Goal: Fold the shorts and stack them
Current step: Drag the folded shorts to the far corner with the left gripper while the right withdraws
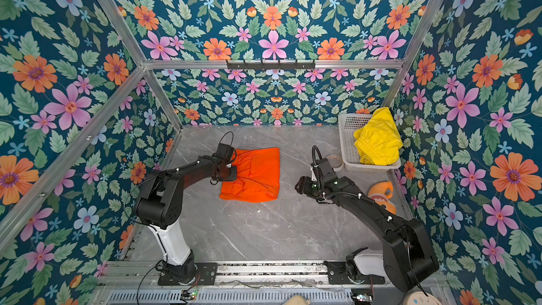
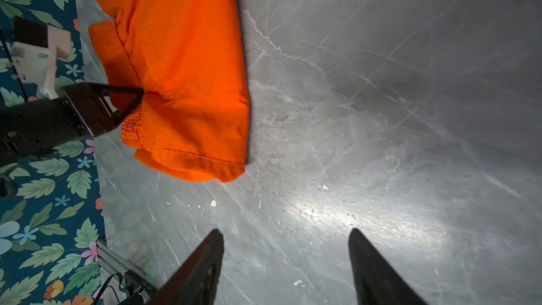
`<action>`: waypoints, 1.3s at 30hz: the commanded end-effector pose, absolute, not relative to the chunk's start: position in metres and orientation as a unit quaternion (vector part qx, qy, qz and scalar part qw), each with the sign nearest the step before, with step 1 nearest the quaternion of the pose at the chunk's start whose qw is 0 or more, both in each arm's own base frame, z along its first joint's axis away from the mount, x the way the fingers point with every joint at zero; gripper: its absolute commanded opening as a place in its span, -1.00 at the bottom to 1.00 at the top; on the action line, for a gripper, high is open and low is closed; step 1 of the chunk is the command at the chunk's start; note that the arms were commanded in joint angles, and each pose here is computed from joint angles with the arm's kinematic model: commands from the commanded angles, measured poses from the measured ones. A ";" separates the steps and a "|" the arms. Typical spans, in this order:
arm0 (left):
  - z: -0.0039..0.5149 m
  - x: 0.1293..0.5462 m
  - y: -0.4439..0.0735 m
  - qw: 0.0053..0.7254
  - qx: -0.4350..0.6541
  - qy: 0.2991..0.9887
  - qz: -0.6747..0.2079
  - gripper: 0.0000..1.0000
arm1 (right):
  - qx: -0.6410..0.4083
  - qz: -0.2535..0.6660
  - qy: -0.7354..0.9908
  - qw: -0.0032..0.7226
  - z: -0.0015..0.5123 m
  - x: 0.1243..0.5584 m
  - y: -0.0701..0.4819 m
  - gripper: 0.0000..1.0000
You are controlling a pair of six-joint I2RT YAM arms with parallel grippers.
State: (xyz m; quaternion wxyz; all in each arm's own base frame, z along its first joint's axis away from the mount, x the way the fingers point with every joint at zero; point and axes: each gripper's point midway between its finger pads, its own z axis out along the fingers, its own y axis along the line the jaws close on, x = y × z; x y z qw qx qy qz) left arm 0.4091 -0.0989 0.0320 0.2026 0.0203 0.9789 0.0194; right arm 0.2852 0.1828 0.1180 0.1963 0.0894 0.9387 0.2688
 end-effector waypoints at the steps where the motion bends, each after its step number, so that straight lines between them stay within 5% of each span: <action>1: 0.025 0.411 -0.063 0.156 0.077 0.982 0.072 -0.50 | 0.103 0.264 0.936 0.208 0.120 0.284 0.176 0.36; 26: 0.035 0.563 0.103 0.175 0.093 0.964 0.175 -0.58 | 0.104 0.245 0.935 0.236 0.132 0.249 0.147 0.35; 34: 0.067 0.583 0.116 0.222 0.089 0.952 0.190 -0.39 | 0.105 0.240 0.936 0.234 0.132 0.254 0.148 0.35; 39: 0.118 0.588 0.114 0.267 0.068 0.943 0.186 0.08 | 0.100 0.248 0.932 0.246 0.143 0.260 0.152 0.36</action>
